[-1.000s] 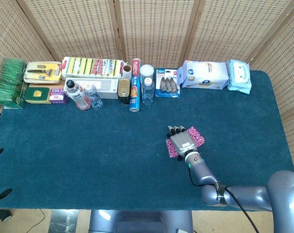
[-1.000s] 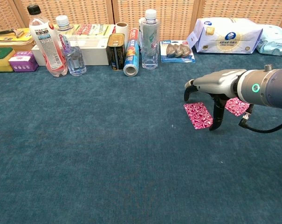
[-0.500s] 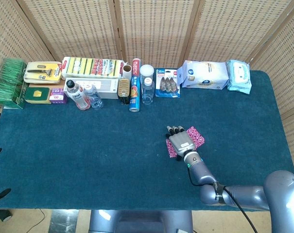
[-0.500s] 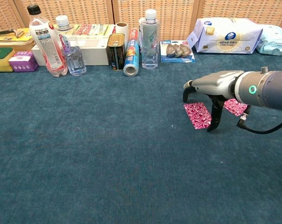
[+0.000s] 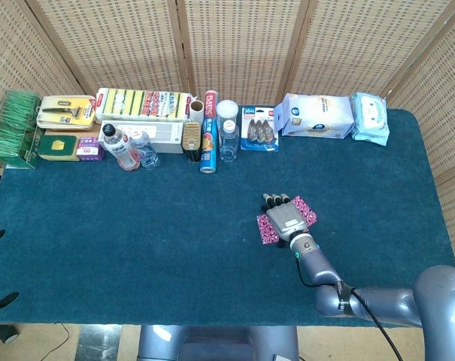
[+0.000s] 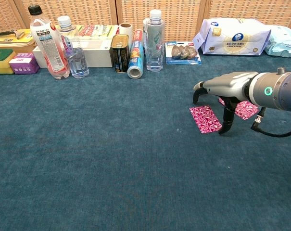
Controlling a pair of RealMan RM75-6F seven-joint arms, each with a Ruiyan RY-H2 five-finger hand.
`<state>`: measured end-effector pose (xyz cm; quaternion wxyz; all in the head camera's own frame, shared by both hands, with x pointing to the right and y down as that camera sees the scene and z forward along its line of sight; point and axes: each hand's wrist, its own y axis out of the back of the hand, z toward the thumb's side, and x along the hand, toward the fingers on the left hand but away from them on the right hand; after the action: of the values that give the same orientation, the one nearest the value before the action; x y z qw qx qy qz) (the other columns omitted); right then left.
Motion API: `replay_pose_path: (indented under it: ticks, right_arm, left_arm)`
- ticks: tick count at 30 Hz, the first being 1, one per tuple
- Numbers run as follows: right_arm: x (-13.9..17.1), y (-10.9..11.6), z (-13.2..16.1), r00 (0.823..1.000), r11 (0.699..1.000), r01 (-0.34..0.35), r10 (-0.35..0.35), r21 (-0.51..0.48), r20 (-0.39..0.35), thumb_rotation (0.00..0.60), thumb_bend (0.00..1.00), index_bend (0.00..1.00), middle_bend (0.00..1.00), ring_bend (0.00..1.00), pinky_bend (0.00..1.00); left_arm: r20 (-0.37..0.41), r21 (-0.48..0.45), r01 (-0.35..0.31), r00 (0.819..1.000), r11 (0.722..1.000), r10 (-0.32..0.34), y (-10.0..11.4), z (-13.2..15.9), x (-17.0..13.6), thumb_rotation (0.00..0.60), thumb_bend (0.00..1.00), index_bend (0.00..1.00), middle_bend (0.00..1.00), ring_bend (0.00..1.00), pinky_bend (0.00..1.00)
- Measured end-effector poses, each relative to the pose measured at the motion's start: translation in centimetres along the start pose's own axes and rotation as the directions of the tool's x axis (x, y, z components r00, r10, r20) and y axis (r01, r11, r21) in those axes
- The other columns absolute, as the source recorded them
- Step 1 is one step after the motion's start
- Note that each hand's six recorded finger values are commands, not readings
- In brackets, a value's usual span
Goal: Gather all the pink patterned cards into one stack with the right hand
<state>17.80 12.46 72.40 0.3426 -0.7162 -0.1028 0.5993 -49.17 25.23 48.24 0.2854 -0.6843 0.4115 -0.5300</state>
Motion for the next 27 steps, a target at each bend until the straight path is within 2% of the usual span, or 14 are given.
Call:
replay_pose_path:
  ticks: [11, 17, 27]
  right_arm:
    - [-0.22, -0.24, 0.49, 1.0, 1.0, 0.011, -0.012, -0.013, -0.012, 0.6, 0.07, 0.19, 0.0, 0.05, 0.05]
    - [-0.33, -0.28, 0.63, 1.0, 0.999, 0.019, -0.02, -0.026, -0.019, 0.6, 0.09, 0.27, 0.01, 0.06, 0.07]
    - [-0.35, -0.29, 0.74, 0.999, 0.999, 0.022, -0.023, -0.037, -0.027, 0.6, 0.11, 0.31, 0.02, 0.07, 0.07]
  left_arm:
    - [-0.003, 0.002, 0.001, 1.0, 1.0, -0.001, -0.07, 0.01, 0.07, 0.6, 0.08, 0.0, 0.0, 0.0, 0.0]
    - [-0.003, 0.0, -0.001, 1.0, 1.0, 0.001, -0.01, -0.01, 0.04, 0.6, 0.08, 0.0, 0.0, 0.0, 0.0]
    - [-0.002, -0.001, -0.002, 1.0, 1.0, 0.002, 0.02, -0.02, 0.02, 0.6, 0.08, 0.0, 0.0, 0.0, 0.0]
